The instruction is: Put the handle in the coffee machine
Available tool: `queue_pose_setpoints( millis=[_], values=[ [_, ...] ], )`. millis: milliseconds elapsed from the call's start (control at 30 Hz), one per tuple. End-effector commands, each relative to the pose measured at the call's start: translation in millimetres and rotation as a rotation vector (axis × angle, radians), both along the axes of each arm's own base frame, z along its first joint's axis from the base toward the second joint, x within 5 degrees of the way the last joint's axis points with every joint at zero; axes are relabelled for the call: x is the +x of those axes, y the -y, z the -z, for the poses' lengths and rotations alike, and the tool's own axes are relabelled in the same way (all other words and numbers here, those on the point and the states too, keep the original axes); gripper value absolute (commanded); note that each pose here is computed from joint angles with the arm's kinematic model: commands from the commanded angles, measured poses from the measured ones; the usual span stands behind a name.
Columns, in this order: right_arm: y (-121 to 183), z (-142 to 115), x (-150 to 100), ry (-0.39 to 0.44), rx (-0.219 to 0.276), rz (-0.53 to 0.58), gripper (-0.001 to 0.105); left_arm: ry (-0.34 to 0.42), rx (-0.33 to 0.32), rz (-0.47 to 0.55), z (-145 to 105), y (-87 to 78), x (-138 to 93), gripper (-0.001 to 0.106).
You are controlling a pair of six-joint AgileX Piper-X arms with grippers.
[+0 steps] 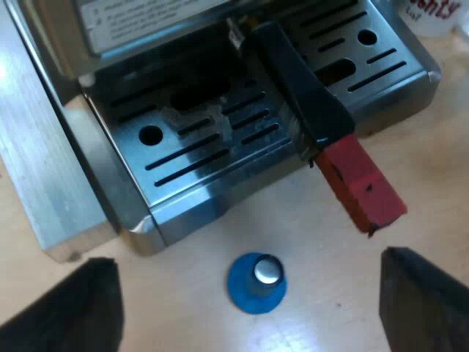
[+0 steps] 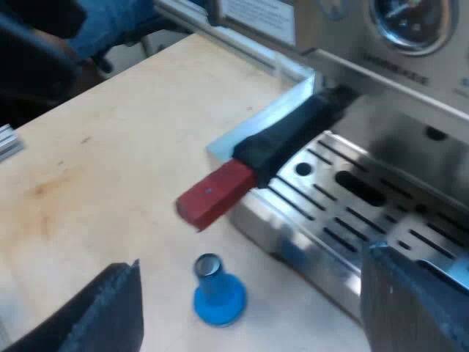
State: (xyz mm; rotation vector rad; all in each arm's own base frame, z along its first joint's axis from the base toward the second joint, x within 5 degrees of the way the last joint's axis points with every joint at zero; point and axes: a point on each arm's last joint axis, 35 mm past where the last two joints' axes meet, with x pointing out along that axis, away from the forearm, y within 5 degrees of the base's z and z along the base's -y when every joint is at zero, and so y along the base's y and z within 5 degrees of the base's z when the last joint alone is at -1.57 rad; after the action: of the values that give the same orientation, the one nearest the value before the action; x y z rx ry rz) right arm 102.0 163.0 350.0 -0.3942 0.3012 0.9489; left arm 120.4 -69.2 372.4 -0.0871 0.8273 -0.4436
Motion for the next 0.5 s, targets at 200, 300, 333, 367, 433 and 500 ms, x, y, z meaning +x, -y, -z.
queue_pose_setpoints(
  millis=[200,300,333,367,433,500],
  values=[
    [11,-4,16,-0.020,0.044,0.217,0.064,0.098,0.029,-0.016,-7,0.2,5,0.076],
    [26,-2,30,-0.086,0.059,0.313,0.064,0.128,0.028,-0.050,-11,-2.1,8,0.076],
    [32,-1,34,-0.118,0.043,0.328,0.064,0.128,0.028,-0.050,-11,-2.1,8,0.076],
    [35,0,35,-0.132,0.031,0.342,0.064,0.130,0.027,-0.062,-12,-3.6,8,0.076],
    [48,1,41,-0.171,-0.001,0.404,0.064,0.163,0.046,-0.132,-20,-16.2,12,0.076],
    [57,-1,44,-0.183,-0.009,0.453,0.064,0.188,0.058,-0.179,-27,-24.8,14,0.076]
  ],
)
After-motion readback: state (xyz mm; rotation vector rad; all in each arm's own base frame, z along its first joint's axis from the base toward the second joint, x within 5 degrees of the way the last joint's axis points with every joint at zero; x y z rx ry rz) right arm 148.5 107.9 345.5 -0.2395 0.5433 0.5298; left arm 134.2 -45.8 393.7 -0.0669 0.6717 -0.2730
